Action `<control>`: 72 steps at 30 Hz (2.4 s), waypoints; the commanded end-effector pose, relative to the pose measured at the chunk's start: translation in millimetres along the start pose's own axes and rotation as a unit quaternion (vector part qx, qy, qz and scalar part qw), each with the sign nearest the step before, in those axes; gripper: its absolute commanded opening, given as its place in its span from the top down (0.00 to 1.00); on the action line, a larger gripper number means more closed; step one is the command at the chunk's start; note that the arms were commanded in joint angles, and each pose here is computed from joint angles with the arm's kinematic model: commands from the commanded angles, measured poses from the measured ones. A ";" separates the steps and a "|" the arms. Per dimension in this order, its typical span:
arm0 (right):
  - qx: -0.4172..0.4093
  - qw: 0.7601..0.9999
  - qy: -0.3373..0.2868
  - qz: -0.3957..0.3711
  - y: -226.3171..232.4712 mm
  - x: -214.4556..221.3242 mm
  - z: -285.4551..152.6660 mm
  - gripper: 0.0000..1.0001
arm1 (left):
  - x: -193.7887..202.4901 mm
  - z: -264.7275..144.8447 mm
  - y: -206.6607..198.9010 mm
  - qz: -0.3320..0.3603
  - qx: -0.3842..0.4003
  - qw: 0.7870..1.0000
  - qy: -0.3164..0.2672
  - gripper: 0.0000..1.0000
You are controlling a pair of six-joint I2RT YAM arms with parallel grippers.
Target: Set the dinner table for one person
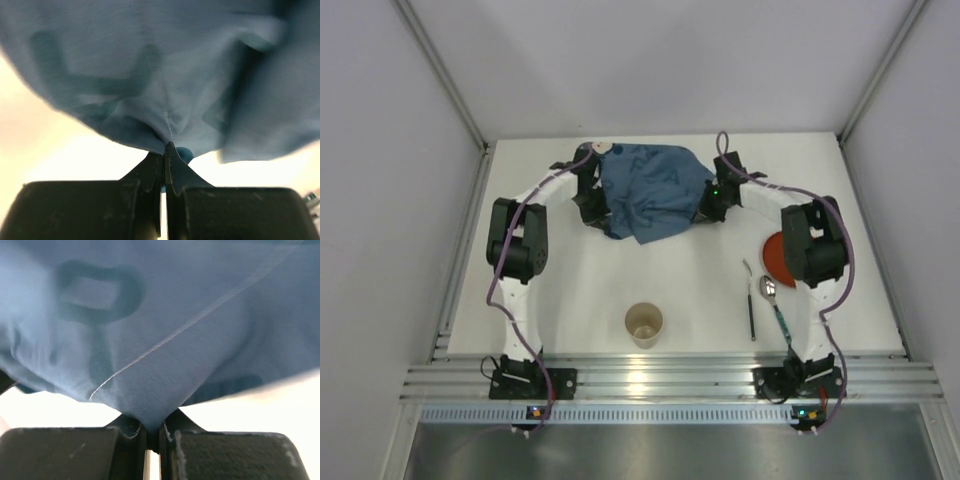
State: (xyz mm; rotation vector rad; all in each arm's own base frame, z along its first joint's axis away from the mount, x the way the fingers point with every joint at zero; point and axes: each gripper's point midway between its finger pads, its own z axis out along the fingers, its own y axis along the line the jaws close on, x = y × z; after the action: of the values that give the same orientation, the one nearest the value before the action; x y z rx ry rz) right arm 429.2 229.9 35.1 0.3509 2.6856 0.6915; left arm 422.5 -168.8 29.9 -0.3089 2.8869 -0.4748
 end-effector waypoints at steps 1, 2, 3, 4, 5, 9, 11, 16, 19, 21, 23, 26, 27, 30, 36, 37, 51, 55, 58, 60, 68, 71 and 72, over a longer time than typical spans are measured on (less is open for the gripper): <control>0.070 0.994 -0.074 0.039 -52.3 -62.1 -71.6 1.00 | -15.7 -37.1 44.5 -0.027 -0.055 0.997 -0.040 1.00; 0.080 0.992 -0.088 0.051 -63.1 -69.7 -87.4 1.00 | -19.4 -42.1 57.2 -0.041 -0.063 0.996 -0.047 1.00; 0.094 0.989 -0.095 0.064 -76.4 -74.5 -97.7 1.00 | -15.2 -42.6 67.0 -0.049 -0.071 0.995 -0.044 1.00; 0.123 0.983 -0.103 0.084 -104.5 -81.2 -111.4 1.00 | -16.6 -50.6 72.6 -0.053 -0.078 0.994 -0.054 1.00; 0.132 0.981 -0.111 0.090 -114.1 -82.7 -122.1 1.00 | -17.3 -55.0 81.7 -0.062 -0.085 0.993 -0.058 1.00; 0.171 0.975 -0.104 0.100 -156.1 -77.6 -141.8 1.00 | -2.4 -66.0 92.2 -0.071 -0.100 0.991 -0.055 1.00; 0.171 0.977 -0.078 0.097 -159.6 -62.0 -139.6 1.00 | 9.0 -71.5 92.2 -0.079 -0.097 0.991 -0.051 1.00; 0.154 0.981 0.027 0.113 -155.7 -3.3 -127.2 1.00 | 32.0 -89.7 91.2 -0.107 -0.105 0.988 -0.045 1.00; 0.135 0.981 0.095 0.101 -149.7 27.2 -122.4 1.00 | 44.5 -94.1 88.5 -0.111 -0.116 0.986 -0.036 1.00; 0.126 0.982 0.104 0.090 -146.0 33.4 -129.4 0.99 | 52.9 -93.9 85.8 -0.107 -0.125 0.986 -0.025 1.00; 0.118 0.986 0.091 0.070 -138.1 30.9 -145.7 0.98 | 54.8 -93.5 80.5 -0.097 -0.126 0.987 -0.026 1.00; 0.117 0.989 0.068 0.063 -121.0 22.9 -178.7 1.00 | 44.8 -101.0 69.2 -0.095 -0.115 0.988 -0.043 1.00; 0.110 0.990 0.063 0.068 -114.1 23.1 -187.4 1.00 | 42.5 -104.6 65.6 -0.099 -0.112 0.988 -0.046 1.00; 0.039 0.994 0.063 0.077 -62.0 35.2 -212.4 1.00 | 27.1 -116.7 48.3 -0.098 -0.090 0.989 -0.061 1.00; -0.007 0.997 -0.038 0.071 -32.4 -7.9 -232.3 1.00 | -1.8 -123.3 26.4 -0.091 -0.055 0.990 -0.089 1.00; -0.003 0.996 -0.024 0.086 -36.7 -11.9 -227.1 1.00 | -7.5 -119.1 24.3 -0.092 -0.053 0.990 -0.090 1.00; -0.408 0.891 -0.106 0.166 94.6 -255.1 -272.7 0.99 | -159.2 -206.0 -92.9 -0.067 0.157 0.945 -0.279 1.00; -0.504 0.842 -0.189 0.032 144.6 -251.5 -373.8 0.99 | -160.8 -238.2 -103.5 -0.028 0.182 0.928 -0.323 1.00; -0.419 0.892 -0.155 0.076 98.9 -231.1 -324.8 0.89 | -152.8 -255.1 -95.0 -0.016 0.164 0.922 -0.350 1.00; -0.273 0.943 -0.118 0.147 36.1 -183.3 -280.3 0.85 | -137.4 -238.1 -71.8 -0.026 0.120 0.935 -0.334 1.00; -0.005 0.954 0.164 0.252 -127.4 54.9 -149.1 0.77 | -23.0 -97.2 55.9 -0.076 -0.129 0.984 -0.100 1.00; 0.013 0.948 0.186 0.257 -143.1 79.5 -137.6 0.62 | 9.6 -72.5 71.6 -0.089 -0.146 0.984 -0.046 1.00; 0.016 0.947 0.194 0.254 -145.4 84.1 -136.9 0.62 | 9.8 -74.5 68.9 -0.090 -0.136 0.985 -0.053 1.00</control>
State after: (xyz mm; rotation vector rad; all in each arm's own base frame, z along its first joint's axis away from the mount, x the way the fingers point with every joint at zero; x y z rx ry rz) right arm 296.0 83.3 45.6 1.1705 2.9311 1.0004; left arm 417.3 -93.2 88.4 -0.6013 2.7296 -0.1665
